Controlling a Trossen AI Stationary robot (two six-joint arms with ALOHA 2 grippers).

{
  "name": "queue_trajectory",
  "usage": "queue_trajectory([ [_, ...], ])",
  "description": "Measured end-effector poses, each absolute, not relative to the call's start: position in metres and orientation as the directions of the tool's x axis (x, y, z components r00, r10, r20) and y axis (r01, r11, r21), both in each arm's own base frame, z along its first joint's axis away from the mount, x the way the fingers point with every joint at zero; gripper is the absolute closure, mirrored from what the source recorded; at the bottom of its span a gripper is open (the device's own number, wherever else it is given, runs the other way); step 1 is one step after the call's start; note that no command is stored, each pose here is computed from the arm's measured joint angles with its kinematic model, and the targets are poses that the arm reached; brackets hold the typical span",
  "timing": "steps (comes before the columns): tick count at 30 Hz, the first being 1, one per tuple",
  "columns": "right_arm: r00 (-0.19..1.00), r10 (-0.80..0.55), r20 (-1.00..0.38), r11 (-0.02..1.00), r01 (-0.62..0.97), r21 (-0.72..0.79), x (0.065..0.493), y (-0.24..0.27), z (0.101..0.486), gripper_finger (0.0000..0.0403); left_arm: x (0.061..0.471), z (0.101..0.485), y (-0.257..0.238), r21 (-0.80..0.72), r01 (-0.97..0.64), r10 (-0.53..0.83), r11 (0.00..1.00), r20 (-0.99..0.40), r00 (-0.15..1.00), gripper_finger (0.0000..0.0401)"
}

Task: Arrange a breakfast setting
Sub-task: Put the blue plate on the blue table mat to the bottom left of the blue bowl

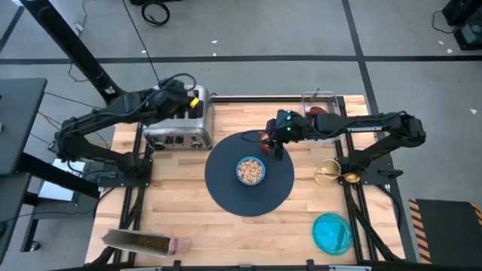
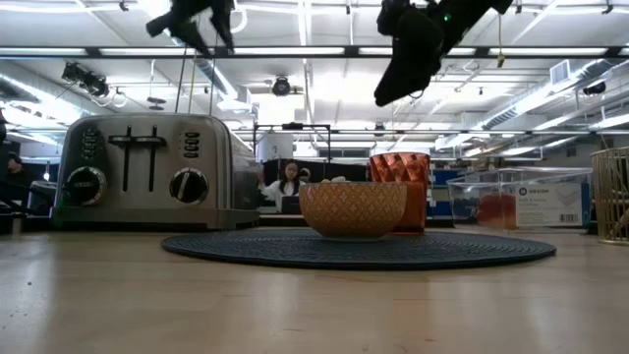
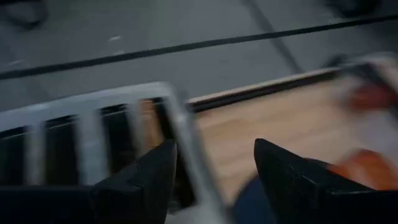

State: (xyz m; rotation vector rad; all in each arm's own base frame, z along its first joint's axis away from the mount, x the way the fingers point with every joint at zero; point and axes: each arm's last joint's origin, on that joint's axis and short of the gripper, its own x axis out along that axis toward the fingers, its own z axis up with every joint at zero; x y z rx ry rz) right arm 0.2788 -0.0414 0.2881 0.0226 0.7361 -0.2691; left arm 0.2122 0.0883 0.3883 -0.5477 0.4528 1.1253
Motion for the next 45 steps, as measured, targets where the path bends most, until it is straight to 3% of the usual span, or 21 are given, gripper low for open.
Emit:
queue_trajectory([
  [7,0.766,-0.243,-0.595,0.961,0.275,-0.037,0.265,-0.040,0.308,0.0188,0.234,0.360,0.129,-0.098,-0.971,0.717,0.220,-0.659,0.229,0.0193],
  [10,0.794,-0.217,-0.568,0.963,0.270,0.011,0.254,-0.036,0.320,0.0189,0.243,0.349,0.135,-0.062,-0.974,0.703,0.219,-0.682,0.201,0.0201],
  [16,0.812,-0.058,-0.581,0.993,0.108,0.051,0.225,-0.001,0.335,0.0190,0.251,0.344,0.132,-0.030,-0.966,0.695,0.257,-0.689,0.207,0.0204],
  [20,0.760,0.070,-0.646,0.992,0.014,0.124,0.209,0.033,0.332,0.0190,0.253,0.345,0.126,-0.016,-0.957,0.693,0.290,-0.686,0.222,0.0204],
  [24,0.685,0.187,-0.704,0.957,0.035,0.288,0.203,0.070,0.323,0.0190,0.259,0.346,0.112,-0.015,-0.937,0.680,0.348,-0.684,0.264,0.0204],
  [33,0.375,0.361,-0.854,0.899,0.104,0.426,0.194,0.139,0.285,0.0190,0.281,0.351,0.053,-0.063,-0.830,0.611,0.555,-0.646,0.458,0.0204],
  [36,0.280,0.409,-0.869,0.865,0.186,0.467,0.191,0.155,0.276,0.0190,0.285,0.352,0.032,-0.083,-0.793,0.577,0.603,-0.642,0.505,0.0204],
  [39,0.221,0.395,-0.892,0.814,0.367,0.451,0.187,0.169,0.265,0.0190,0.283,0.356,0.012,-0.125,-0.760,0.541,0.638,-0.631,0.557,0.0204],
  [45,0.123,0.438,-0.890,0.555,0.742,0.376,0.187,0.201,0.243,0.0190,0.279,0.362,-0.029,-0.203,-0.693,0.476,0.692,-0.594,0.649,0.0204],
])
